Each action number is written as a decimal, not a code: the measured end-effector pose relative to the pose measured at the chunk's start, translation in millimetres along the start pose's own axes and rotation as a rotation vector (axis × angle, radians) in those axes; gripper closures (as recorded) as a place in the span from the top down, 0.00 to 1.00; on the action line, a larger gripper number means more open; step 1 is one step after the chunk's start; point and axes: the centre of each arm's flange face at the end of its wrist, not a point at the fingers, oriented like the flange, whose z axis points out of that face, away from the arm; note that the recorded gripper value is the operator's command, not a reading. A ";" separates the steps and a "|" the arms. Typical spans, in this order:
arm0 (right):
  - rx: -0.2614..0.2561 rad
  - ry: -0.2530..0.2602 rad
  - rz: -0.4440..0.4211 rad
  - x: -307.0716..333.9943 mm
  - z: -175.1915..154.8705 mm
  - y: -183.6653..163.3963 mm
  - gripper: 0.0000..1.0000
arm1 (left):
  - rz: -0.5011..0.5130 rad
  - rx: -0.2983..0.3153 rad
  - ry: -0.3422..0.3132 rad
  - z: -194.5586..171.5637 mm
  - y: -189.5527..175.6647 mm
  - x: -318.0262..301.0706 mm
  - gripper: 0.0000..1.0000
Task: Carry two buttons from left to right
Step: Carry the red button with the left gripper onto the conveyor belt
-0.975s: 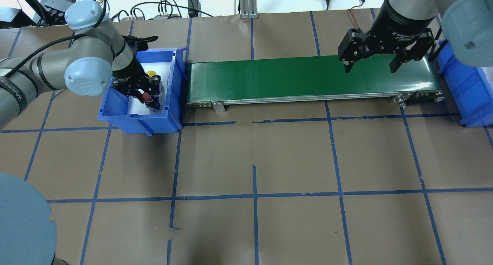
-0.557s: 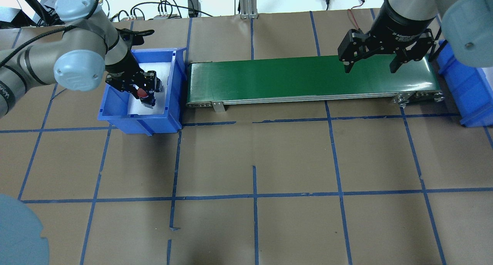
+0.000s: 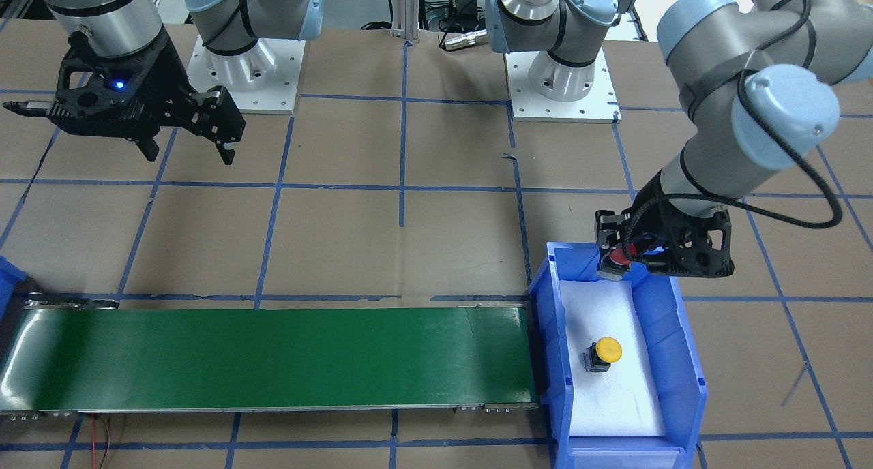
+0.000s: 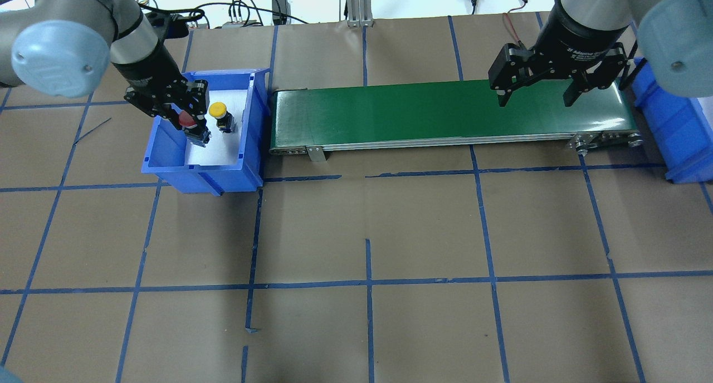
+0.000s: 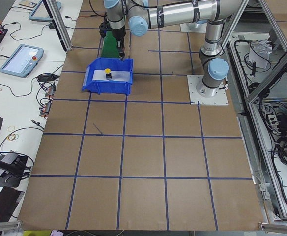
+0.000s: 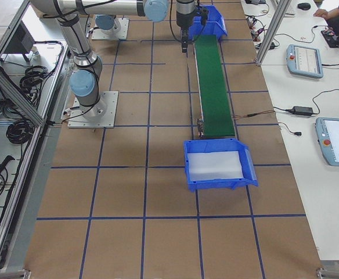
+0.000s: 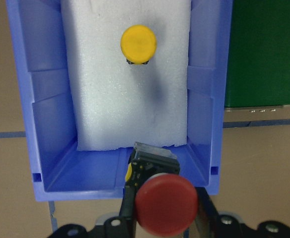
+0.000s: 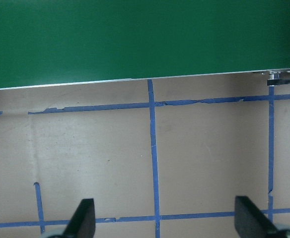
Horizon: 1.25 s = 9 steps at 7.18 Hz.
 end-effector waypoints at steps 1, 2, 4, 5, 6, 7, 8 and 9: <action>0.001 0.000 0.000 0.0 -0.2 0.1 1.00 | -0.049 0.028 0.033 5.7 -8.7 25.0 0.24; 0.001 0.000 0.001 0.0 -0.2 0.1 1.00 | -0.084 0.055 0.053 19.2 -21.9 46.2 0.24; 0.001 0.000 0.001 0.0 -0.1 0.1 1.00 | -0.118 0.091 0.078 47.3 -45.1 70.5 0.24; 0.000 0.000 0.001 0.0 0.2 0.2 1.00 | -0.126 0.096 0.090 59.2 -50.2 83.8 0.24; 0.000 0.000 0.001 0.0 0.4 0.2 1.00 | -0.127 0.096 0.096 74.4 -55.0 97.0 0.24; 0.000 0.000 0.001 0.0 0.3 0.3 1.00 | -0.126 0.100 0.099 90.6 -61.8 104.4 0.24; 0.000 0.000 0.001 0.0 0.2 0.4 1.00 | -0.131 0.096 0.099 105.9 -67.9 107.3 0.25; 0.000 -0.001 0.001 -0.1 0.1 0.5 1.00 | -0.141 0.091 0.099 114.6 -71.2 108.0 0.25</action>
